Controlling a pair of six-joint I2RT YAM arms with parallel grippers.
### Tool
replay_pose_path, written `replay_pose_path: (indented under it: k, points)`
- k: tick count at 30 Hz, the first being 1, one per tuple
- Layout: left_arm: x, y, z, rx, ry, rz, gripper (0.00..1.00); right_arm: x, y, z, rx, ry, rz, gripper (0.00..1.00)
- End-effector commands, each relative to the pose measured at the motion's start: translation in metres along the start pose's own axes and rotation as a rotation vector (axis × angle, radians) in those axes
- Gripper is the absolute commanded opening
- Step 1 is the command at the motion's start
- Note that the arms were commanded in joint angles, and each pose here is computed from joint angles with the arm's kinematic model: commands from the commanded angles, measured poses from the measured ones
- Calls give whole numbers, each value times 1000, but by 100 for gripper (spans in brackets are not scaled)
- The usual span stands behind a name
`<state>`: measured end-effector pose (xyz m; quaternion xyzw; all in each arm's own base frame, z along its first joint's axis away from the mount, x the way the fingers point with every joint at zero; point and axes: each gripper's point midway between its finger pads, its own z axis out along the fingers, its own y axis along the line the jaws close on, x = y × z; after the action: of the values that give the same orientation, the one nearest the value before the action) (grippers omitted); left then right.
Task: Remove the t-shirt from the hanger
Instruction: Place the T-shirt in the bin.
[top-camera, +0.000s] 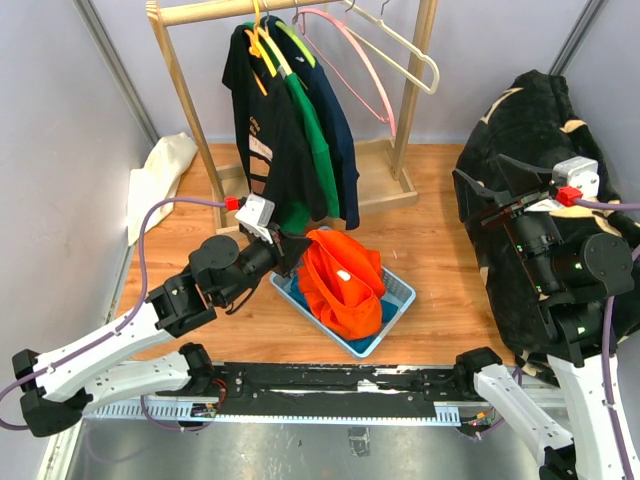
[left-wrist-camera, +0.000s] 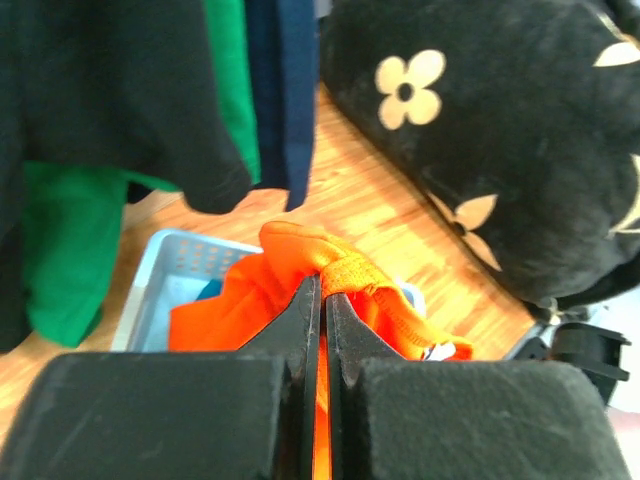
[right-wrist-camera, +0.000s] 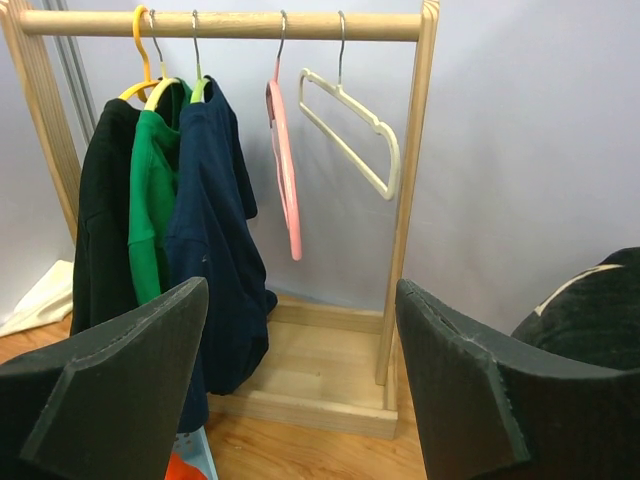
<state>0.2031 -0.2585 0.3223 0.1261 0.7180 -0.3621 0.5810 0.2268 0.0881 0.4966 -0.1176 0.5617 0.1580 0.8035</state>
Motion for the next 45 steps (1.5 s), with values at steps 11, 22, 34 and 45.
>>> replay_pose_path:
  k: [11,22,34,45]
  points:
    - [38,60,9,-317,103,101,0,23,-4,2,9,41,-22,76]
    - [63,52,39,-273,180,182,0,46,-6,3,11,87,-22,77]
    - [135,-17,64,-34,299,179,1,54,-8,6,22,98,-13,77]
    - [230,-5,80,-72,470,177,1,58,-5,7,11,105,2,76]
